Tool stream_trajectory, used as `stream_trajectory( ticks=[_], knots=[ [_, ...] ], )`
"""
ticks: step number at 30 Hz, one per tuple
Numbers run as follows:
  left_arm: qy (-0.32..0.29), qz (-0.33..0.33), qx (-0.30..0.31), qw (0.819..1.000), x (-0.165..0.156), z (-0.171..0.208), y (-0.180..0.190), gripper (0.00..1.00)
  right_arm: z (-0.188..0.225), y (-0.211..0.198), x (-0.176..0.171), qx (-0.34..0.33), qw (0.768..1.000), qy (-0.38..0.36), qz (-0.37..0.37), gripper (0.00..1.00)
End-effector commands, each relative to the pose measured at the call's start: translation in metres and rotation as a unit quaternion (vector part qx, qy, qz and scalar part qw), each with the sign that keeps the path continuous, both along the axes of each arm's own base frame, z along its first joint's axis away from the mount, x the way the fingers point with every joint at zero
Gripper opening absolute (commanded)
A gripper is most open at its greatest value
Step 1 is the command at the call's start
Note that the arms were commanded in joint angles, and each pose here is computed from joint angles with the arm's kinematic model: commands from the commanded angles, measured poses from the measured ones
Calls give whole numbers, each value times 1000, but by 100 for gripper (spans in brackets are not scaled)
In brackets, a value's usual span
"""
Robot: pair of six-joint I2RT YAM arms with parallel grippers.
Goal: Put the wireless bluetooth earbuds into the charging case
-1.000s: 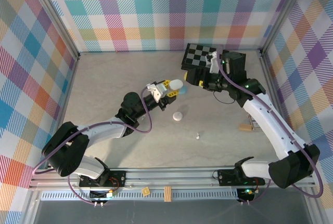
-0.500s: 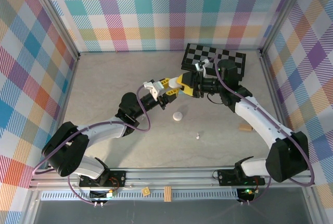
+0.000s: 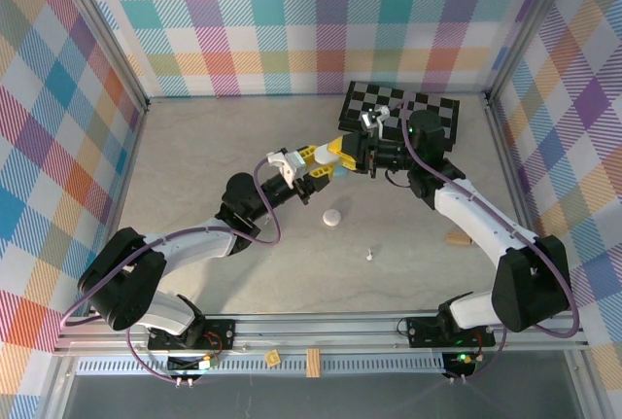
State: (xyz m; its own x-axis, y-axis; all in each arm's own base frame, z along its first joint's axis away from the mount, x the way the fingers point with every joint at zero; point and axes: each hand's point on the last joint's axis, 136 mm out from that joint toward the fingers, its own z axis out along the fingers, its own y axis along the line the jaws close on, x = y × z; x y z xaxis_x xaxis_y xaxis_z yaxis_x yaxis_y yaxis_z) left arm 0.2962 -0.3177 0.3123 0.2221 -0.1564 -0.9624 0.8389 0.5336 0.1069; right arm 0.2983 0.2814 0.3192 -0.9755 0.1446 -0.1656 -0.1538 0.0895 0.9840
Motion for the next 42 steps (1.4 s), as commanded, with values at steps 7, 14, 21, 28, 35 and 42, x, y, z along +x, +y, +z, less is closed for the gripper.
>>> stream_trajectory(
  ticks=[7, 14, 21, 28, 35, 42],
  knots=[
    [-12, 7, -2, 1000, 1, 6, -1, 75, -12, -14, 16, -19, 999, -12, -39, 18],
    [13, 17, 34, 999, -6, -16, 8, 100, -68, -53, 50, -79, 989, 32, -117, 18],
    [71, 14, 92, 993, -17, -58, 15, 100, -160, -108, 80, -192, 956, 86, -204, 19],
    [124, 28, 136, 982, -15, -90, 21, 100, -236, -141, 101, -265, 925, 130, -239, 20],
    [209, 107, 116, 965, 8, -115, 34, 100, -284, -159, 108, -317, 901, 159, -251, 23],
    [325, 191, 83, 923, 19, -149, 39, 100, -280, -176, 104, -371, 880, 132, -265, 56]
  ],
)
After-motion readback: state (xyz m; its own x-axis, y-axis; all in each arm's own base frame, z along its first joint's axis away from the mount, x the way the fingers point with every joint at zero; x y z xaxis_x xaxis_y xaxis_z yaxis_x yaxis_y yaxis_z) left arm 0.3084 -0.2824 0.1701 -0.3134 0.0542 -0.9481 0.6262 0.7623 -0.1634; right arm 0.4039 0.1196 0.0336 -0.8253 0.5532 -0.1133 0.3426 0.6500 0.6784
